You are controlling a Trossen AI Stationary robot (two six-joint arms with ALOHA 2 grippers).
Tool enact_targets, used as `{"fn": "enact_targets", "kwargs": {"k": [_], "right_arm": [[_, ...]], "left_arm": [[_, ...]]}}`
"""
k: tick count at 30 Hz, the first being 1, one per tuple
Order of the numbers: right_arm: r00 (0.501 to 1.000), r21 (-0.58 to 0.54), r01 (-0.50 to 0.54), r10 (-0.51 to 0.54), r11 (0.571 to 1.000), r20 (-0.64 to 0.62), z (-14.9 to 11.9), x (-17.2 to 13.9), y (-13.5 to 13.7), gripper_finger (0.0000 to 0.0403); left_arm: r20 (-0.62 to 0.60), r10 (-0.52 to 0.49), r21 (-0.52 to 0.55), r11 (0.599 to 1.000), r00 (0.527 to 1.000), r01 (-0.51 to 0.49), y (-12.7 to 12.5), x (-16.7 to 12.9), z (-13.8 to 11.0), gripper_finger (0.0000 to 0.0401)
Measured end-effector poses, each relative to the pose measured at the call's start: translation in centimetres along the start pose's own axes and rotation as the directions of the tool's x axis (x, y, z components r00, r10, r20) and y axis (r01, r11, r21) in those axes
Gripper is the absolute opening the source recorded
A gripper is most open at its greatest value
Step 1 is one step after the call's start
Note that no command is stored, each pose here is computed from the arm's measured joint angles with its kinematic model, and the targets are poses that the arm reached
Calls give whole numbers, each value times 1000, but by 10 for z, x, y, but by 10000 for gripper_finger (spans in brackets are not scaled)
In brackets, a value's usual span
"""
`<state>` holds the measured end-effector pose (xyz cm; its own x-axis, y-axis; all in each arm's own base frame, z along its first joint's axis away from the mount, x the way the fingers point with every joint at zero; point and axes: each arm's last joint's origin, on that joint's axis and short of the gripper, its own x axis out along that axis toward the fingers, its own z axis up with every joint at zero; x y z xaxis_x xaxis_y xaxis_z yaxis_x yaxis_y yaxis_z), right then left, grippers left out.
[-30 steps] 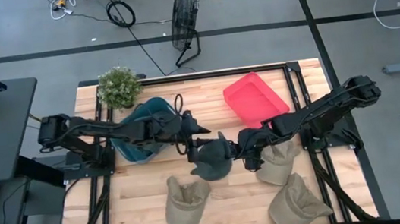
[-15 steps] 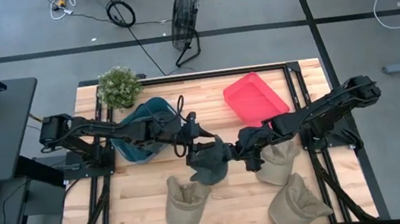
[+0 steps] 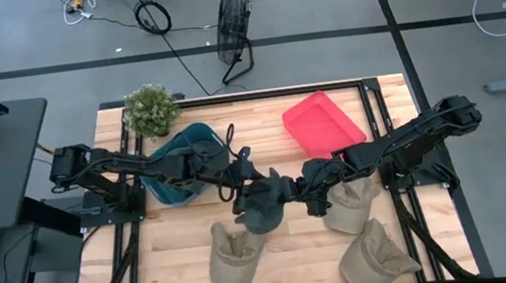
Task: Pick & Place hat
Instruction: Put the black cap into the blue bin
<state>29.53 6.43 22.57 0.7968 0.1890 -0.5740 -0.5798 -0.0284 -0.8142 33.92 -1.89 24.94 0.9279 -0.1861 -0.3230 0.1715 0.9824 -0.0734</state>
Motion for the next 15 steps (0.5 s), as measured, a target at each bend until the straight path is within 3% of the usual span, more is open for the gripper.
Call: {"fn": "enact_targets", "kwargs": {"k": [5,10,15], "right_arm": [[1000,229,8,-8,973,2,0,0,-1,38],[1000,399,5,-9,917,8,2,0,-1,80],[999,409,-11,-5,912,38,15,0,1,123]], "left_arm": [[-18,2,-9,1000,1000,-2,0,0,-2,13],[-21,9,-9,1000,1000,-10,1,0,-2,9],[-23,112,-3,994,993,-112,2,-5,0,6]]}}
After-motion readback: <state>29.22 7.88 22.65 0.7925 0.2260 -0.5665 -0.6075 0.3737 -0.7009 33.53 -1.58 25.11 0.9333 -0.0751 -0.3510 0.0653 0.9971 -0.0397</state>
